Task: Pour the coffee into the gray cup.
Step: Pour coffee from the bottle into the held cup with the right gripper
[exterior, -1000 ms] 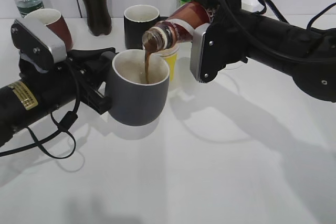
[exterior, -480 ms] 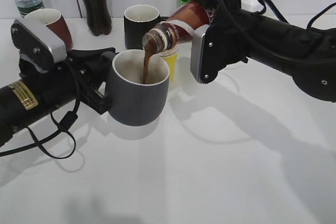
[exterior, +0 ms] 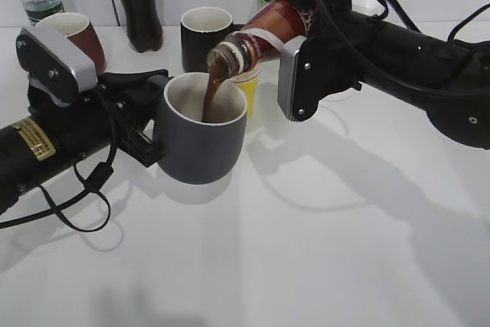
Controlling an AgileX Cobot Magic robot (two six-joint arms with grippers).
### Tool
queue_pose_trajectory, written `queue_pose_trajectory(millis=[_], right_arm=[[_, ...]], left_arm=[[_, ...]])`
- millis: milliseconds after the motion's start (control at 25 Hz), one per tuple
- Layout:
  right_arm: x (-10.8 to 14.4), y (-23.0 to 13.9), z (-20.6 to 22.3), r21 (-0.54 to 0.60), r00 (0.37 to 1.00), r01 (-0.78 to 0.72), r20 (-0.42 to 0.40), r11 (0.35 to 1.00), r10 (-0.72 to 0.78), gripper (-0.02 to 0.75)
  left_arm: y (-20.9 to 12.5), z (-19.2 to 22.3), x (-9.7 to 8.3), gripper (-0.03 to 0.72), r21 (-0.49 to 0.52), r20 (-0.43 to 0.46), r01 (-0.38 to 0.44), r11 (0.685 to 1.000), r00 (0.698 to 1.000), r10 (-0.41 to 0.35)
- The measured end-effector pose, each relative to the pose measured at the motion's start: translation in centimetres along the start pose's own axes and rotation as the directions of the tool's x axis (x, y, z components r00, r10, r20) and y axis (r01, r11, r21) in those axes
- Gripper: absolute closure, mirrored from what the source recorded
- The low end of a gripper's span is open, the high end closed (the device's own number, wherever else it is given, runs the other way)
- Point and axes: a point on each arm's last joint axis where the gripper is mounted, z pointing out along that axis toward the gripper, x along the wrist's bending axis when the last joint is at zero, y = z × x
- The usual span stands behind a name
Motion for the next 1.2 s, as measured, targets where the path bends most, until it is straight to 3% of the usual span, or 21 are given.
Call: queue_pose_trajectory(millis=[1200], right_arm=[[-0.07, -0.03, 0.00, 0.003, 1.000, 0.026, 0.007, 1.000, -0.026, 0.209]], left_arm=[[-0.01, 0.00, 0.00, 0.607, 0.001, 0.000, 0.000, 1.000, 1.000, 0.000]])
